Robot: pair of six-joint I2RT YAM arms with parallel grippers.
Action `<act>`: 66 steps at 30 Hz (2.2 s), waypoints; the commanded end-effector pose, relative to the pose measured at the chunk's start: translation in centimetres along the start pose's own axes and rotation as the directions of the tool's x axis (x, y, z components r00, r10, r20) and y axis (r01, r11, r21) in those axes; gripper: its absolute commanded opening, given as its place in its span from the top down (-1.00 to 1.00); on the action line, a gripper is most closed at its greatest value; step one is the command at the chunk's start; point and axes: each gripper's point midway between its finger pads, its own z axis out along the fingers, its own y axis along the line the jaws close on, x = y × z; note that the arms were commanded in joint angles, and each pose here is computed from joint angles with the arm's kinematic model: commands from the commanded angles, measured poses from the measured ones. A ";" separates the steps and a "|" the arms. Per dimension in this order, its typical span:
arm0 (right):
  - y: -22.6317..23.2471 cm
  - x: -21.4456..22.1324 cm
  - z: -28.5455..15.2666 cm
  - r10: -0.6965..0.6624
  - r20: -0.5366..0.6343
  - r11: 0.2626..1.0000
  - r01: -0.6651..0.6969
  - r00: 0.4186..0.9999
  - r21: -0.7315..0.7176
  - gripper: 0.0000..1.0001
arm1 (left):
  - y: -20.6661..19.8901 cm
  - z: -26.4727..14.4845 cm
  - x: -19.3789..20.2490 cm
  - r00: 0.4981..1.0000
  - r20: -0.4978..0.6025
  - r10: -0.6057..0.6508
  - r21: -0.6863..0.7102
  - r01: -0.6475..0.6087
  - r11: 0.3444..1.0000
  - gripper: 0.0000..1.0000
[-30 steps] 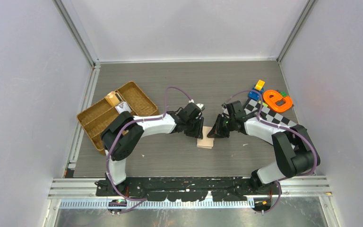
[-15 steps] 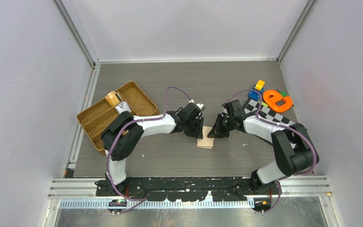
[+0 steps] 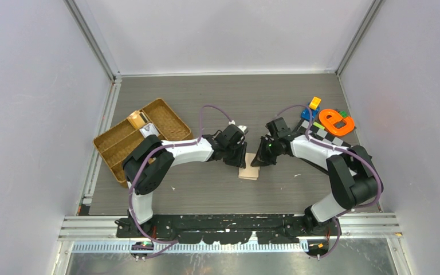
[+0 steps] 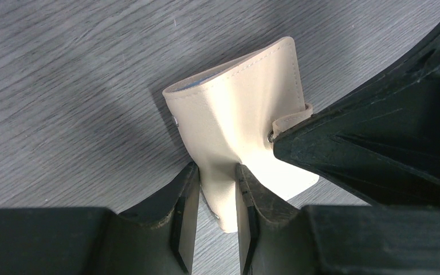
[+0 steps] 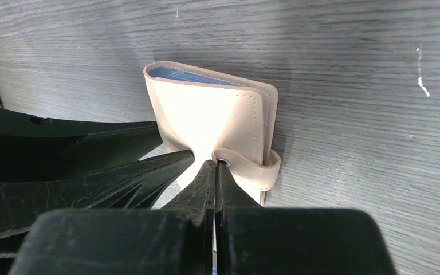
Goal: Put the credit cards into the card holder
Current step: Close the card holder at the center of the board, then reset both arms
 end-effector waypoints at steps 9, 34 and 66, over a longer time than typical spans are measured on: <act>-6.9 1.0 3.1 0.001 0.011 0.936 -0.004 1.000 0.352 0.99 | 3.6 0.8 3.9 0.994 -0.111 0.010 -0.136 -0.025 0.990 0.43; 2.9 -2.7 -7.2 -0.096 0.236 0.992 0.073 0.967 0.102 0.25 | 1.5 -5.9 -1.7 0.993 0.090 0.077 -0.133 -0.065 0.989 -0.26; -2.3 -8.8 -31.9 -0.220 0.892 0.966 -0.035 0.396 0.255 -0.14 | 16.0 -39.1 -5.8 0.720 0.661 0.213 -0.469 0.174 0.866 -0.98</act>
